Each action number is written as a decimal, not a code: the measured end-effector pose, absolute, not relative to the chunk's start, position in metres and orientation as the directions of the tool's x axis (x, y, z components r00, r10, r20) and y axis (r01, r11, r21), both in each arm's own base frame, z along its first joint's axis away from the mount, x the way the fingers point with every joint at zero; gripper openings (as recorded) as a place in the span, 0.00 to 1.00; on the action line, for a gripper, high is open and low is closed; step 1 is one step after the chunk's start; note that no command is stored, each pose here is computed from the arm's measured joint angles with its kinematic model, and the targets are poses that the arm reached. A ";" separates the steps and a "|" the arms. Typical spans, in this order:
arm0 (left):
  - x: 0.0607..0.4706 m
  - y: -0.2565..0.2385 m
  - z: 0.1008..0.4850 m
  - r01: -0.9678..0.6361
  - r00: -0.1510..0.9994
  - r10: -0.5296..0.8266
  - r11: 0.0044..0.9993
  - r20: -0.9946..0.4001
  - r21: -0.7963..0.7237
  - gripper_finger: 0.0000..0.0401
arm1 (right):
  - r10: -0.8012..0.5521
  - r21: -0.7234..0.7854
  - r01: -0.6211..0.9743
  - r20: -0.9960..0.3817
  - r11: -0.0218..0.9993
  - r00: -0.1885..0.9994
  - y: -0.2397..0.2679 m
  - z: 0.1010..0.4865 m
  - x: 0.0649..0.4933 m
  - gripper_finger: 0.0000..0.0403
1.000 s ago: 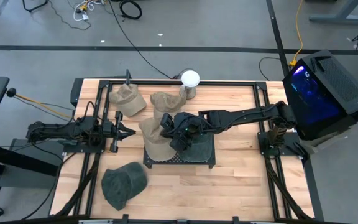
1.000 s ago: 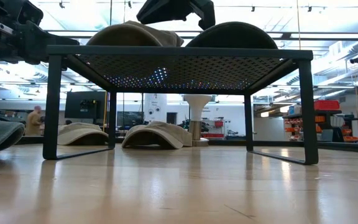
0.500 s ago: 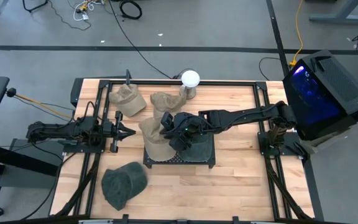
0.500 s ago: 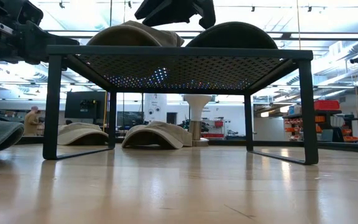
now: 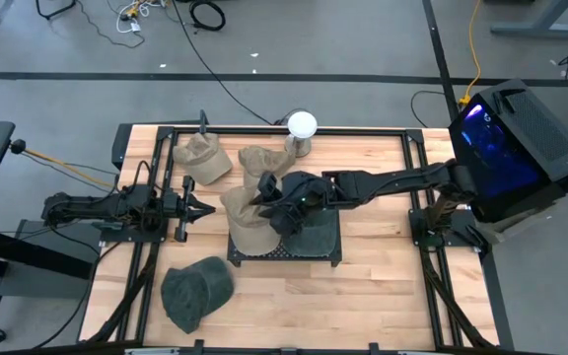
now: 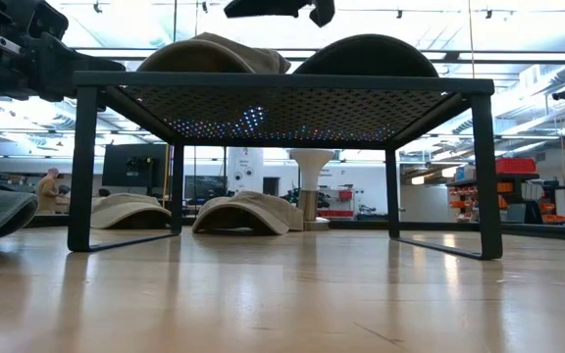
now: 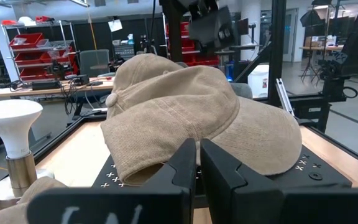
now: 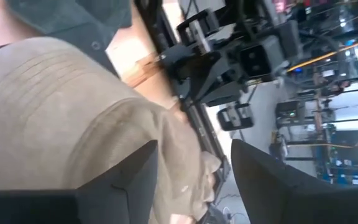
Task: Pick & Place hat
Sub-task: Stack the left brown cap on the brown cap on the shelf
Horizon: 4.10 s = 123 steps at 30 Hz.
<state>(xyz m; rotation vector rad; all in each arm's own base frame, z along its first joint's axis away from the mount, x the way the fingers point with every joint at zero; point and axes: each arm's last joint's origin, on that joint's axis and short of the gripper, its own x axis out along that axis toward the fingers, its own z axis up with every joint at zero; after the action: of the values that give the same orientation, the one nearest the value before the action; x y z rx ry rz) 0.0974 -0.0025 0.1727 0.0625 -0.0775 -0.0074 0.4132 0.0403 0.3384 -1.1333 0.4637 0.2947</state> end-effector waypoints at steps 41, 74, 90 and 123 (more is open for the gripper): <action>0.097 -0.002 0.173 0.005 0.997 -0.010 0.998 0.077 0.063 0.07 | -0.209 -0.639 -0.118 -0.412 0.760 0.887 0.040 0.369 0.392 0.51; 0.097 -0.003 0.173 0.005 0.997 -0.010 0.998 0.078 0.063 0.07 | -0.193 -0.487 -0.018 -0.380 0.873 0.905 0.024 0.382 0.384 0.51; 0.097 -0.003 0.173 0.005 0.997 -0.010 0.998 0.078 0.063 0.07 | -0.292 -0.418 0.162 -0.271 0.894 0.917 -0.017 0.355 0.323 0.51; 0.097 -0.002 0.173 0.005 0.997 -0.010 0.998 0.077 0.063 0.07 | -0.058 0.117 0.082 -0.194 0.990 0.979 -0.006 0.242 0.151 0.51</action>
<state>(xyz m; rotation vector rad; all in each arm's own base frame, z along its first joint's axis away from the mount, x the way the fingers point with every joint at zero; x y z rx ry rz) 0.0974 -0.0025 0.1727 0.0626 -0.0778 -0.0076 0.1514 -0.0063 0.2424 0.1250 0.1912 -0.0704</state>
